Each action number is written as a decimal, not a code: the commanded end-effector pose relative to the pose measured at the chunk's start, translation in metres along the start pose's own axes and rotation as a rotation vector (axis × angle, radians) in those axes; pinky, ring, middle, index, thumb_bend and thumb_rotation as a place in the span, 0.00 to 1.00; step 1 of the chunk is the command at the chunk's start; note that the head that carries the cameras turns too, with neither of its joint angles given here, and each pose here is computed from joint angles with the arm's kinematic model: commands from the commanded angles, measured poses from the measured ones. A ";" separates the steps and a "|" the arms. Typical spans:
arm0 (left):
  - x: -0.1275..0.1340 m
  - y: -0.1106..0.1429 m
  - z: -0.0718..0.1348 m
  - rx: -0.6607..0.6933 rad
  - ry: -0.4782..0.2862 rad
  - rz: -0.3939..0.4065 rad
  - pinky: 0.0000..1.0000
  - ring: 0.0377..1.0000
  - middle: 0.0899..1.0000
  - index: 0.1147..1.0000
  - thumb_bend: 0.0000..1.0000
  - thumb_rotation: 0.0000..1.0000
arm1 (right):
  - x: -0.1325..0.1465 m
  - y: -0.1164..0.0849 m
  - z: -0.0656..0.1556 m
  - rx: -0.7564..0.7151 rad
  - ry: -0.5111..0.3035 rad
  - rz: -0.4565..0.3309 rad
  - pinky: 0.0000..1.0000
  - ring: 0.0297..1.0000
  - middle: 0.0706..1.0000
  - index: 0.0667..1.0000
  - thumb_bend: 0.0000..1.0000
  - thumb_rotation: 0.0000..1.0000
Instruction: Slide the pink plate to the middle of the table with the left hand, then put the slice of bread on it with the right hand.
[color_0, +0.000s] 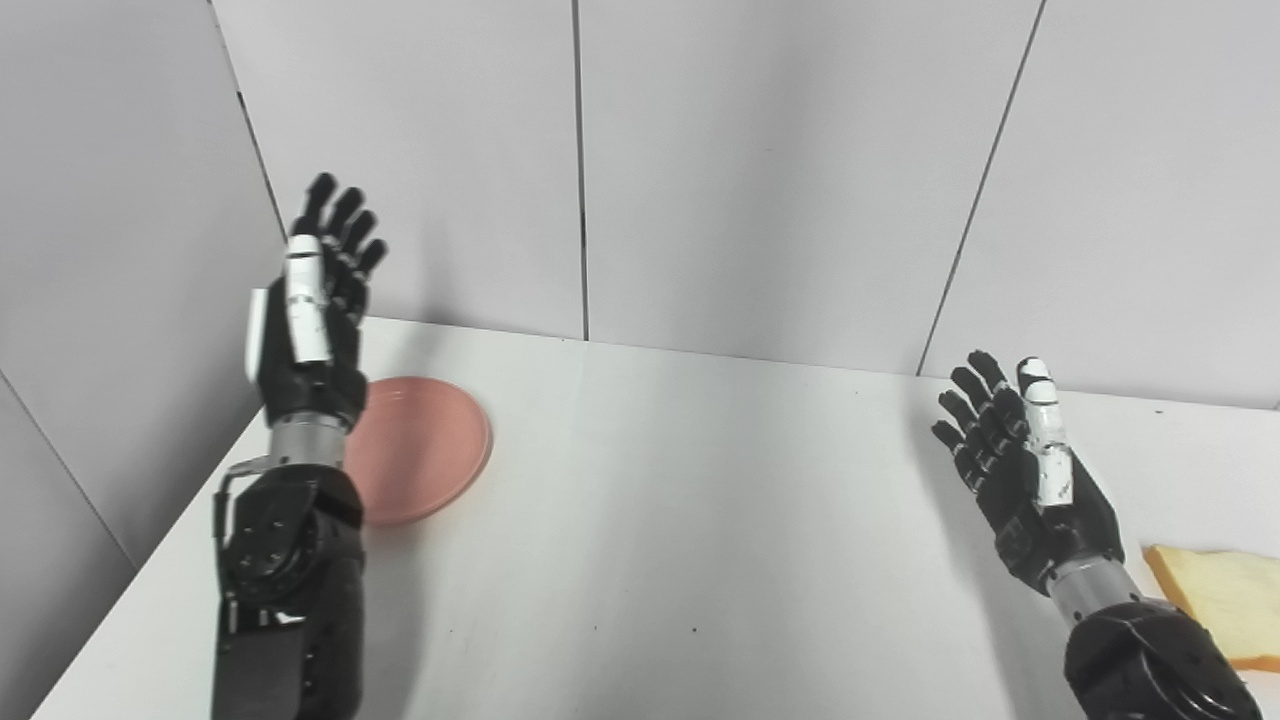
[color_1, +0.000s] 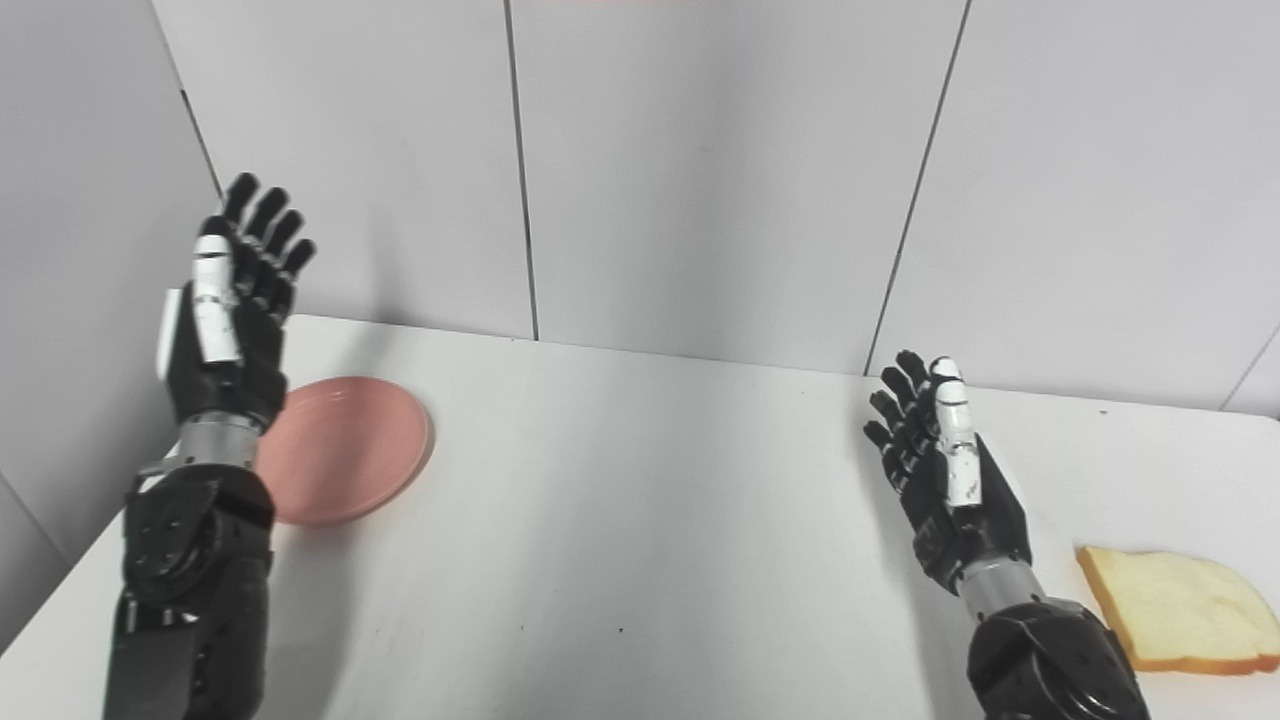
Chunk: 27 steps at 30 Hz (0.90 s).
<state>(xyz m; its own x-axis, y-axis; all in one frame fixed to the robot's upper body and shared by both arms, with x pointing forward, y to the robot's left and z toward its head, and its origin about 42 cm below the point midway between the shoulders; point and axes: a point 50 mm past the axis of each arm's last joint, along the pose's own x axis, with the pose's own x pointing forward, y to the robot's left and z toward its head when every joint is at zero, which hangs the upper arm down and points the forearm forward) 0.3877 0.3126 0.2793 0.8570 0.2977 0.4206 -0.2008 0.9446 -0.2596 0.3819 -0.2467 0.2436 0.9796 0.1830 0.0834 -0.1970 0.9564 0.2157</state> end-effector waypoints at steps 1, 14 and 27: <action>0.015 0.000 0.022 -0.009 -0.110 0.008 0.96 0.95 0.94 0.92 0.42 1.00 | 0.003 0.005 0.019 -0.011 -0.068 0.032 1.00 1.00 1.00 1.00 0.19 1.00; 0.021 0.047 0.019 -0.007 -0.081 0.128 0.99 0.97 0.96 0.94 0.39 1.00 | 0.002 0.005 0.020 -0.008 -0.069 0.036 1.00 1.00 1.00 1.00 0.20 1.00; 0.027 0.074 -0.004 -0.055 -0.008 0.208 0.98 0.96 0.95 0.94 0.37 1.00 | 0.001 0.005 0.021 -0.007 -0.067 0.035 1.00 1.00 1.00 1.00 0.19 1.00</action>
<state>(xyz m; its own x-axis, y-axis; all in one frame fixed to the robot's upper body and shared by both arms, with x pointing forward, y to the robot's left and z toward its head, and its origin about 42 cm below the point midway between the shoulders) 0.3921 0.3840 0.2395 0.8347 0.4823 0.2657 -0.3696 0.8484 -0.3789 0.3816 -0.2476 0.2447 0.9802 0.1805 0.0812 -0.1943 0.9557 0.2210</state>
